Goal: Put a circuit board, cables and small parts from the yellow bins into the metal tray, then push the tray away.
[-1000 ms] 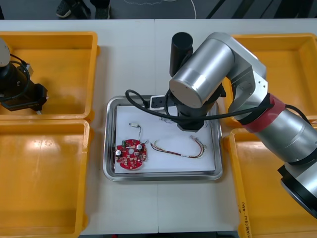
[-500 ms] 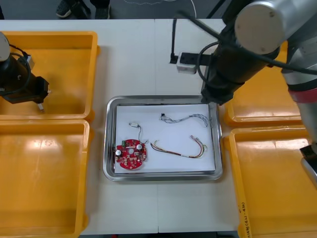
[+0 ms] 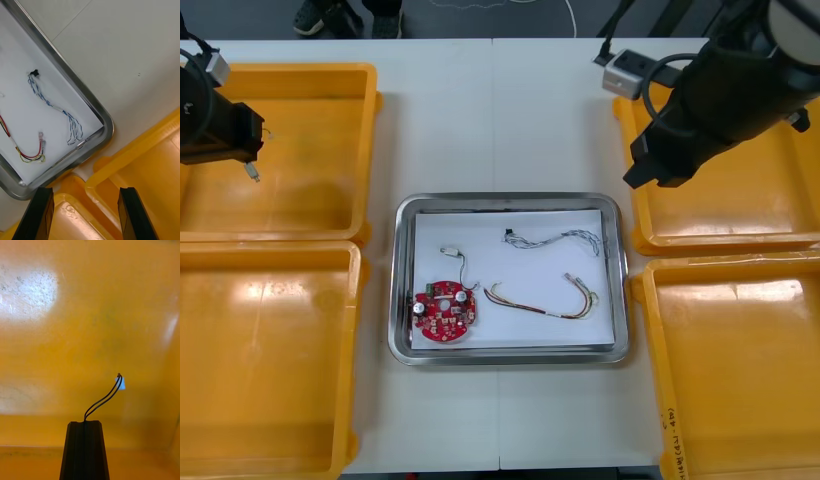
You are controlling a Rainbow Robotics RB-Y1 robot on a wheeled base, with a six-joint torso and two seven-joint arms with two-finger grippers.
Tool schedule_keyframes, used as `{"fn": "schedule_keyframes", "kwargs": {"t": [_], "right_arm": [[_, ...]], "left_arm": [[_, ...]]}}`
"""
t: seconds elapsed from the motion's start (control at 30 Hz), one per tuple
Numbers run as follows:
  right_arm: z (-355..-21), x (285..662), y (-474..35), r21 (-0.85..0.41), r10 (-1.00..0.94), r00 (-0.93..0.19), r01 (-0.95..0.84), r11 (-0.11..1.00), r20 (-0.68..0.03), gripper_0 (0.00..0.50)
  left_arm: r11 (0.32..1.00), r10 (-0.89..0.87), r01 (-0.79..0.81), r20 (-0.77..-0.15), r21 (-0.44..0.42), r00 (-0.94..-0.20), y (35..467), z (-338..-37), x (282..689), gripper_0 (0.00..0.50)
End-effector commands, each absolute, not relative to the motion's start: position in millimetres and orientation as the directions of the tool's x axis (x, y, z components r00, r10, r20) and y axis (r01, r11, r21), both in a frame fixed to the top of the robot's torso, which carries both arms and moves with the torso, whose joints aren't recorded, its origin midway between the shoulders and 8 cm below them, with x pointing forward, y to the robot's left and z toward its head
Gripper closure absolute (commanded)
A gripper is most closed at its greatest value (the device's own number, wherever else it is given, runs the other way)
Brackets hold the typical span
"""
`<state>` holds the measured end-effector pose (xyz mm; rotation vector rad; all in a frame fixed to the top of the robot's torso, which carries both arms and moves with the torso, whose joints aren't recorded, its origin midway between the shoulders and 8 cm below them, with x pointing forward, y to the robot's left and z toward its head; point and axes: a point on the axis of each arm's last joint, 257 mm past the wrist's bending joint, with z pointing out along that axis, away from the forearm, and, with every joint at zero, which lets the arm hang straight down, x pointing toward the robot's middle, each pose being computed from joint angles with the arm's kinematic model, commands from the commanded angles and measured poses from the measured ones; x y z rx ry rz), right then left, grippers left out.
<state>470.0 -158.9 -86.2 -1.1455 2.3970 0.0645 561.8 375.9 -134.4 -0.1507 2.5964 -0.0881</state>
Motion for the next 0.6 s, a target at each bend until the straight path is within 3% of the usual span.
{"fn": "schedule_keyframes", "kwargs": {"t": [0.03,0.37,0.6], "right_arm": [[-59,463,-190,-0.153,-0.617,-0.578,-0.651,0.743,-0.534,0.0],[-89,424,-236,-0.055,-0.435,-0.721,-0.485,0.873,-0.54,0.0],[-116,401,-264,0.011,-0.304,-0.815,-0.355,0.935,-0.493,0.0]], "left_arm": [[0.997,-0.083,-0.072,-0.561,-0.042,-0.824,396,-99,557,0.5],[1.0,-0.012,-0.003,-0.604,-0.016,-0.797,379,-71,549,0.5],[0.97,0.243,0.186,-0.579,0.158,-0.778,365,-70,520,0.5]]}}
